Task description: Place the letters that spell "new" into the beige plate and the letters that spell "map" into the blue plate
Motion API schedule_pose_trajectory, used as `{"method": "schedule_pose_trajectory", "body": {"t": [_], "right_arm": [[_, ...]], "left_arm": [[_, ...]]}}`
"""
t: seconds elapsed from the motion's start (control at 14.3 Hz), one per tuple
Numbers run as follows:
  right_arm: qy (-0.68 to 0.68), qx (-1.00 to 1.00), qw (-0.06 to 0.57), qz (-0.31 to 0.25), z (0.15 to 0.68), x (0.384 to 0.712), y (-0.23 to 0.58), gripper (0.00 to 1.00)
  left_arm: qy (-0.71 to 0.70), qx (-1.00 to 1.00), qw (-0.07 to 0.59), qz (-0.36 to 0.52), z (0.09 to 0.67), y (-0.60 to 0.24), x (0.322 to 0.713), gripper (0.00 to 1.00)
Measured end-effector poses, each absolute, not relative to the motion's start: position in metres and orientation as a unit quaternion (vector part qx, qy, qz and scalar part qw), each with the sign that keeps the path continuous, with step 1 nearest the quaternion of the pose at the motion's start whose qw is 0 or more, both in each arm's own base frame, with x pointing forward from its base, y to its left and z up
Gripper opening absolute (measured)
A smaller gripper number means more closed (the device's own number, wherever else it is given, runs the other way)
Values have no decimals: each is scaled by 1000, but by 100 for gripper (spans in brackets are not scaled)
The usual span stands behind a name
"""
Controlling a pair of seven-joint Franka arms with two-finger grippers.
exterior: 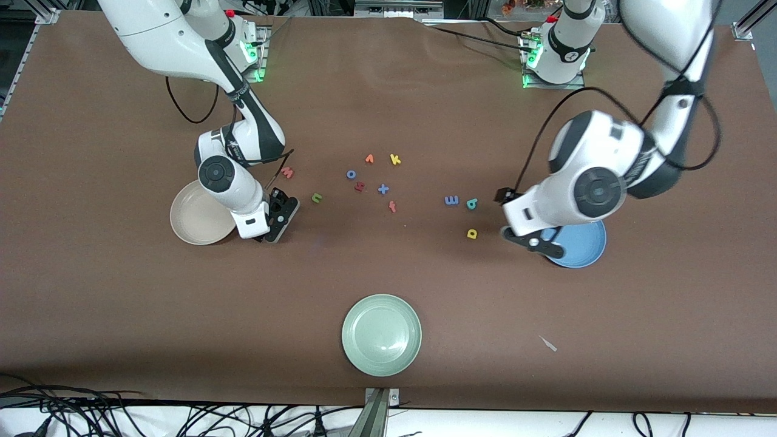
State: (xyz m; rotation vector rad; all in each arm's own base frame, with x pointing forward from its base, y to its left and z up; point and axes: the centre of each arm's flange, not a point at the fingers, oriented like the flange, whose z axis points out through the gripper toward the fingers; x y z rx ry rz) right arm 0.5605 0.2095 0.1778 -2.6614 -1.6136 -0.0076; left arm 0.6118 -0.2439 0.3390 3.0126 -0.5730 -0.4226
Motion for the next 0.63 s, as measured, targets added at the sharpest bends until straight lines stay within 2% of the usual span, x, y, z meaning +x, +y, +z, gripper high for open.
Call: {"method": "schedule_pose_trajectory", "body": {"t": [0.14, 0.35, 0.49, 0.63], "right_arm": [[-522, -853, 15, -3, 177, 562, 210, 74], [-527, -850, 14, -4, 177, 563, 210, 72], [-533, -846, 15, -4, 175, 564, 211, 60], [-537, -844, 14, -5, 176, 565, 210, 58]], "left_arm": [[-196, 970, 22, -139, 308, -279, 603, 100], [-213, 969, -10, -126, 272, -301, 600, 100], [-201, 972, -36, -119, 251, -312, 596, 100], [-189, 976, -33, -105, 238, -318, 598, 100]]}}
